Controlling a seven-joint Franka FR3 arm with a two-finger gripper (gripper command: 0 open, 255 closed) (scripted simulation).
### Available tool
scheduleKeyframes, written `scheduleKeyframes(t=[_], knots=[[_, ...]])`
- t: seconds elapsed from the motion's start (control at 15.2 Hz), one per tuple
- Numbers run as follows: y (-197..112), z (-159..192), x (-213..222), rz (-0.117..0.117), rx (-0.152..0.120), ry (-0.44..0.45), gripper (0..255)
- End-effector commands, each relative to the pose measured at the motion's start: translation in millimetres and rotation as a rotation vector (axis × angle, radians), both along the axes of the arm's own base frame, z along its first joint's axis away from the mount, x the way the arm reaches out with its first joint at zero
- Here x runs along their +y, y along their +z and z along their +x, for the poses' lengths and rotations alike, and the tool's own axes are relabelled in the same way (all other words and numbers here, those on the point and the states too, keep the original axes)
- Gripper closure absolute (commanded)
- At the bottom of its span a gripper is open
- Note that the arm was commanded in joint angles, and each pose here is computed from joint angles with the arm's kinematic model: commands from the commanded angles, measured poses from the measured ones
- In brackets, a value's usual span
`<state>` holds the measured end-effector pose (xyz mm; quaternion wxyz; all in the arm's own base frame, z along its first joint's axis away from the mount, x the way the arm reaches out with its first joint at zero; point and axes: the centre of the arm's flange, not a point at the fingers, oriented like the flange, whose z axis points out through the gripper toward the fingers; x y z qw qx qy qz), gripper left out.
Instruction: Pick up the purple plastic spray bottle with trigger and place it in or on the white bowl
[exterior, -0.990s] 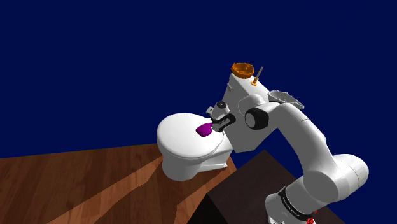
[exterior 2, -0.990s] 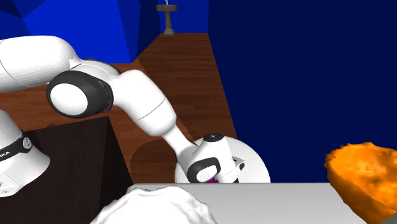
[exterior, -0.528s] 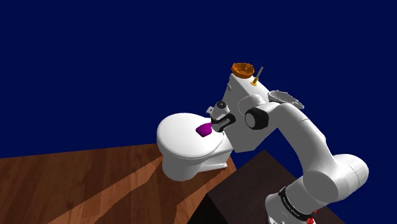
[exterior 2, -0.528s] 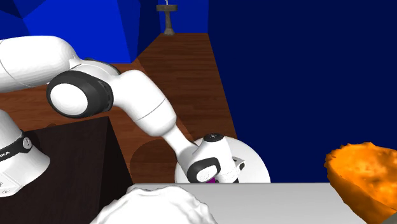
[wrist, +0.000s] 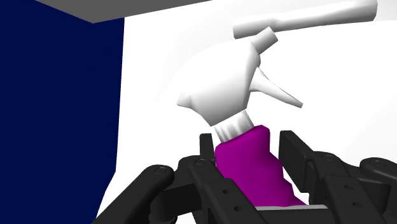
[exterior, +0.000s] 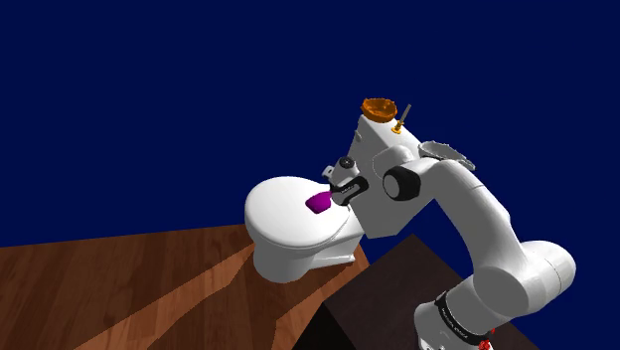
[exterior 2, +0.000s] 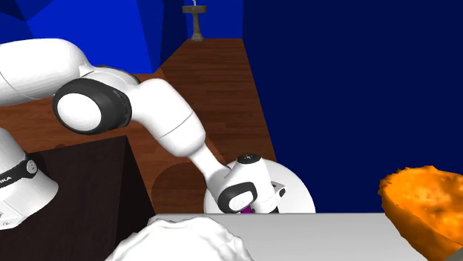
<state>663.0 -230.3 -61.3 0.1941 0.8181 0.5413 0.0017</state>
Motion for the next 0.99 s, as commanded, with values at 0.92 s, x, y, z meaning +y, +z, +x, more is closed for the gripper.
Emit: scheduleKeyframes(t=[0.92], knots=[[83.6,0.5,-0.2,0.0,0.0,0.0,255]])
